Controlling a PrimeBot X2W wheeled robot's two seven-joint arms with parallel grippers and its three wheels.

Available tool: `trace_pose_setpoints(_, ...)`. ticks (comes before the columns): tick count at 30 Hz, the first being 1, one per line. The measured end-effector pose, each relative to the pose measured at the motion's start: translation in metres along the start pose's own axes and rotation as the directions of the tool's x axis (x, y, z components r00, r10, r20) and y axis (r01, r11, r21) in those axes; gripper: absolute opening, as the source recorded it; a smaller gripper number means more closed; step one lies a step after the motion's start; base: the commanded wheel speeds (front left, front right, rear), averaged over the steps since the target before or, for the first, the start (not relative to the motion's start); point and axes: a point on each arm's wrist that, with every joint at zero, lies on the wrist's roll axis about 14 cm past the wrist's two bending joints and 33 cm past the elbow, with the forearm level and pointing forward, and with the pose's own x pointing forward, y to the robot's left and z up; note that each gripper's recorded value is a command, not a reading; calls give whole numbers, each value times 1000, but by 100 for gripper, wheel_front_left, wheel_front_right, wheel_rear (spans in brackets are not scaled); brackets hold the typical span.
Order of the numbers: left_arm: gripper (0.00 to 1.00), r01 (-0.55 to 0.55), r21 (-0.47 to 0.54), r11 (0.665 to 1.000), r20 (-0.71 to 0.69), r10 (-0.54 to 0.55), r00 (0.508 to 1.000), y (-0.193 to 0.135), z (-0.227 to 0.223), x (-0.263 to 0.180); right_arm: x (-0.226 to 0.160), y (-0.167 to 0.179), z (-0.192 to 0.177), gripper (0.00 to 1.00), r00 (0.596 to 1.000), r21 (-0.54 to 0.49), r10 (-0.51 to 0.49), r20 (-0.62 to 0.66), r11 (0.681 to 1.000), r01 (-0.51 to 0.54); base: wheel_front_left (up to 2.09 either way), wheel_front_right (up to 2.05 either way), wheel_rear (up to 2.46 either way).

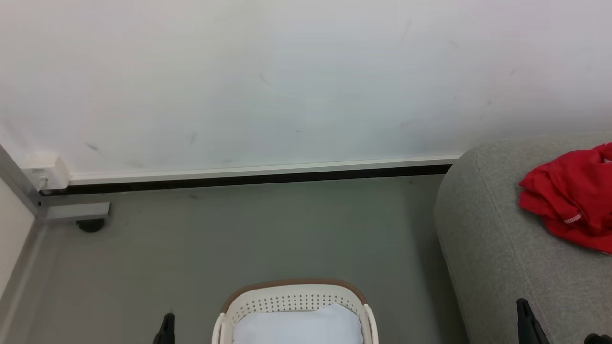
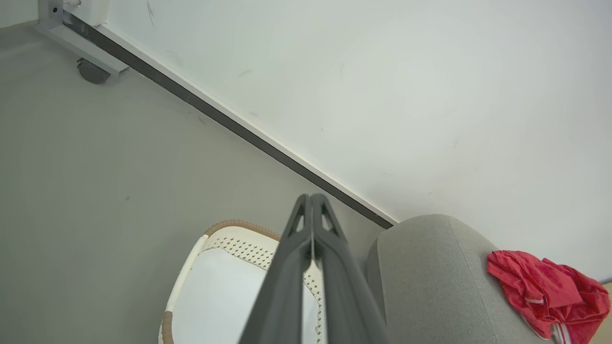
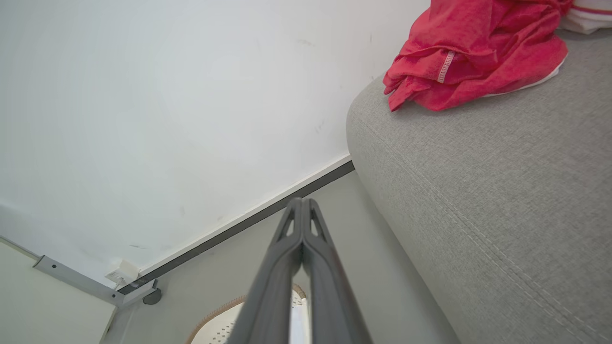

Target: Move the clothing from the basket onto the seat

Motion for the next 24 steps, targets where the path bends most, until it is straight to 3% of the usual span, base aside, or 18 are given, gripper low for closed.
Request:
trace_pose_setpoints(13,0,-14,-171,985,13,16,1000,1,11,7,8,2,9,0,1000,173,-6,8,985,4,0,0,0)
trace_pose_setpoints(24,0,-15,-298,955,26,23,999,2,19,11,14,4,14,0,1000,302,-3,11,953,0,0,0,0)
